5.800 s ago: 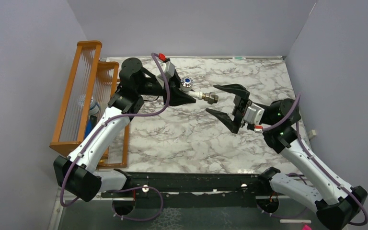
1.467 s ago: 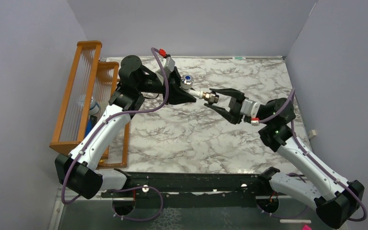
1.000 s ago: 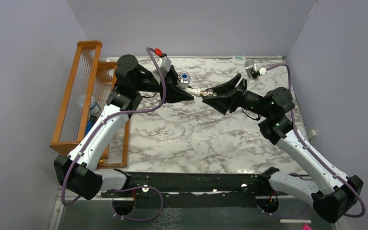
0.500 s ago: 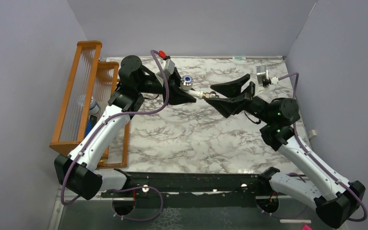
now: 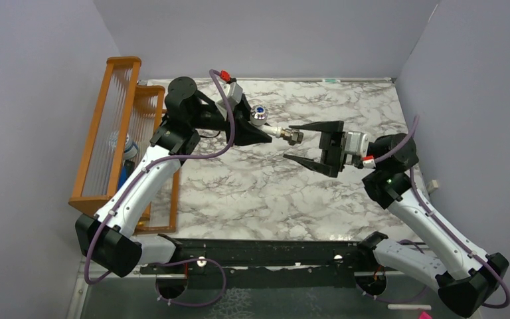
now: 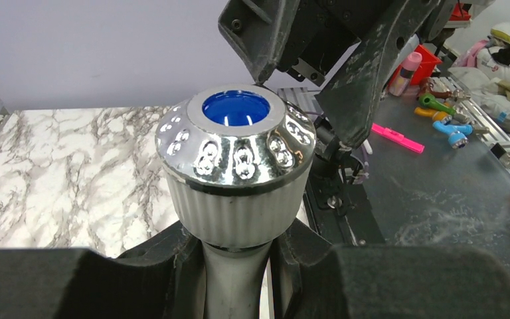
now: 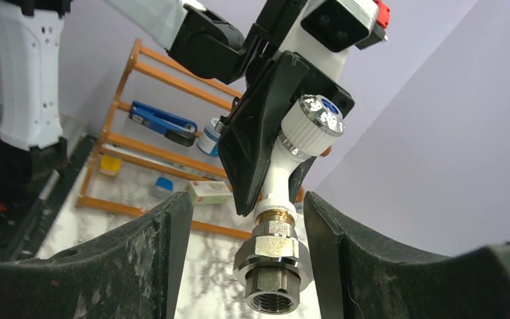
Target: Install the water faucets
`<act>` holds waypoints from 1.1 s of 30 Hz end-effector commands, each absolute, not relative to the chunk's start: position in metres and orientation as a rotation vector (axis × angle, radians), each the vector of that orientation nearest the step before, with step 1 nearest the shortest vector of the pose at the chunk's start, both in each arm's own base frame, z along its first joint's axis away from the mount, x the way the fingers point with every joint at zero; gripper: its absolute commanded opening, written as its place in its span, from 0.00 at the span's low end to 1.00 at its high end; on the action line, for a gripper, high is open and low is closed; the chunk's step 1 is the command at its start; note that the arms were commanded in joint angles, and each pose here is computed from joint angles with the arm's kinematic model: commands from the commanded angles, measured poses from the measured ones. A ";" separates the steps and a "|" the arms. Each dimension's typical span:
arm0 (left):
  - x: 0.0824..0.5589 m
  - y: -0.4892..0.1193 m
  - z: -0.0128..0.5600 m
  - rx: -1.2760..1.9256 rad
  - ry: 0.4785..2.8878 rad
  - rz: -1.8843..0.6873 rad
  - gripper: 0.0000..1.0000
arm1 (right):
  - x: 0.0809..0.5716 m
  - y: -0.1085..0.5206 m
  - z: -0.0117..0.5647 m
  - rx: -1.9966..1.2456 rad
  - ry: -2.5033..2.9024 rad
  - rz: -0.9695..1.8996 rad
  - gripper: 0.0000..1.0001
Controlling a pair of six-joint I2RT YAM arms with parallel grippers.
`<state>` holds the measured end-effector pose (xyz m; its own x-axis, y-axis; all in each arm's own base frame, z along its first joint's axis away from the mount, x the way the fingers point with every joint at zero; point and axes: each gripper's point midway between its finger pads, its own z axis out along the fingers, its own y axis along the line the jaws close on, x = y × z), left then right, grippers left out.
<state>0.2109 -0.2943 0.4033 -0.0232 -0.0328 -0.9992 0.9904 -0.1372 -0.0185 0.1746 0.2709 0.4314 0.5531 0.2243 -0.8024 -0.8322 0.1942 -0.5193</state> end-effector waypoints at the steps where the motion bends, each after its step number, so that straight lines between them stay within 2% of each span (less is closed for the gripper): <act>1: 0.204 -0.292 0.422 1.310 1.033 -1.308 0.00 | 0.175 0.273 0.427 -1.288 0.472 0.605 0.67; 9: 0.202 -0.292 0.423 1.315 1.025 -1.319 0.00 | 0.192 0.271 0.414 -1.321 0.370 0.385 0.65; 18: 0.201 -0.292 0.424 1.315 1.018 -1.325 0.00 | 0.204 0.270 0.411 -1.291 0.356 0.313 0.56; 26: 0.200 -0.292 0.423 1.321 1.011 -1.331 0.00 | 0.208 0.270 0.412 -1.277 0.379 0.309 0.34; 31: 0.201 -0.293 0.423 1.320 1.007 -1.328 0.00 | 0.210 0.264 0.424 -1.177 0.477 0.389 0.06; 33: 0.202 -0.293 0.426 1.312 1.000 -1.320 0.00 | 0.216 0.260 0.434 -1.113 0.556 0.425 0.01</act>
